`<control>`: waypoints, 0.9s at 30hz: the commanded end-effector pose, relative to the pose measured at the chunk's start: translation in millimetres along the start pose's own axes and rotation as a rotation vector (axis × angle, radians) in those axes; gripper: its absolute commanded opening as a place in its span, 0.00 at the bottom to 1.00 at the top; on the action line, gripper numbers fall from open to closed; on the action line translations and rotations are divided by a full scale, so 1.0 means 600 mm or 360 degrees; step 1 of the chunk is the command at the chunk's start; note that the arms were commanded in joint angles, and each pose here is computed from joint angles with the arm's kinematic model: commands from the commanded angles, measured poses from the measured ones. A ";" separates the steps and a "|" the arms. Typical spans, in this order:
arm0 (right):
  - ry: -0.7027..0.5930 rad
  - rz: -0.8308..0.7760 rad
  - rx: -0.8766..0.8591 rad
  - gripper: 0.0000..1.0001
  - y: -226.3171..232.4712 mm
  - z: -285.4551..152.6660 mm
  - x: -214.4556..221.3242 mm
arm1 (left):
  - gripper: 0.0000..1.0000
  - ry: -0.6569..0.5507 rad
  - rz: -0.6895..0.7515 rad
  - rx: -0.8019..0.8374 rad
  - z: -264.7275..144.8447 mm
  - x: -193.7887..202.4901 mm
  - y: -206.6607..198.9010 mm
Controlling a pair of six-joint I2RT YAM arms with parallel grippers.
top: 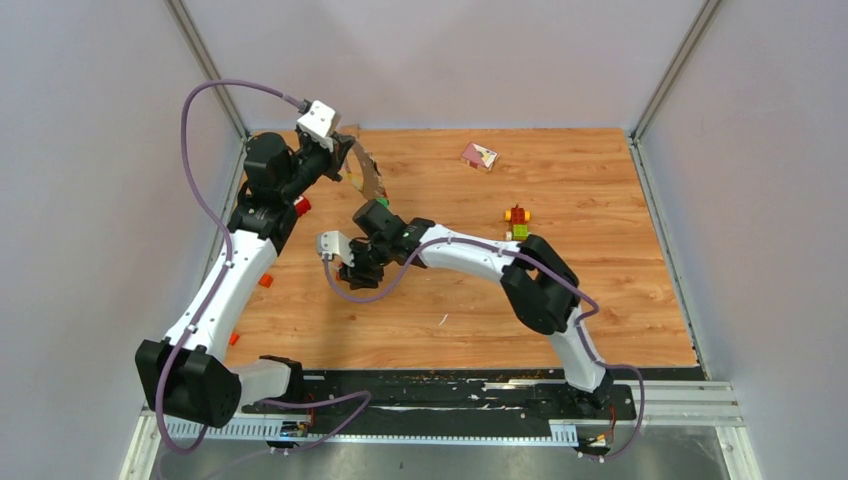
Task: Put the keys on the keyring
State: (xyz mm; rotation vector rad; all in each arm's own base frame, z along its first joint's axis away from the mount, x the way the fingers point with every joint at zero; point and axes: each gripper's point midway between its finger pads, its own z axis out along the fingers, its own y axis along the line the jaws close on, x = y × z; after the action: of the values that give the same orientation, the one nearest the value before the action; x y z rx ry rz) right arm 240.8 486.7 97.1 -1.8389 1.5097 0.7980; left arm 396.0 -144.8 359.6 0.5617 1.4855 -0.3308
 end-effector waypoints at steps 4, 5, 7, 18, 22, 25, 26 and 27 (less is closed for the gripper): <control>0.0055 0.0025 0.0008 0.40 -0.060 0.067 -0.003 | 0.00 -0.0071 0.0054 0.0009 -0.006 -0.044 0.005; 0.0059 0.0034 0.0004 0.40 -0.066 0.076 0.002 | 0.00 -0.0072 0.0058 0.0017 -0.008 -0.044 0.003; 0.0061 0.0048 -0.0017 0.40 -0.074 0.089 0.004 | 0.00 -0.0071 0.0056 0.0038 -0.011 -0.043 -0.003; 0.0089 0.0054 -0.0046 0.37 -0.092 0.129 0.040 | 0.00 -0.0084 0.0021 0.0141 -0.018 -0.036 -0.027; 0.0086 0.0061 -0.0070 0.35 -0.095 0.132 0.050 | 0.00 -0.0091 0.0009 0.0174 -0.020 -0.033 -0.035; 0.0104 0.0051 -0.0082 0.34 -0.092 0.138 0.060 | 0.00 -0.0084 0.0005 0.0190 -0.019 -0.029 -0.038; 0.0113 0.0050 -0.0086 0.33 -0.091 0.140 0.066 | 0.00 -0.0085 0.0006 0.0191 -0.020 -0.029 -0.038; 0.0119 0.0048 -0.0084 0.31 -0.092 0.140 0.068 | 0.00 -0.0081 0.0003 0.0197 -0.019 -0.026 -0.039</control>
State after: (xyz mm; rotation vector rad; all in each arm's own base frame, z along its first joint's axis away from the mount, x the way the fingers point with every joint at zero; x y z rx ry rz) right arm 294.6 537.3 31.5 -1.8764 1.5830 0.7966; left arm 380.8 -159.1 340.3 0.6422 1.5316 -0.4307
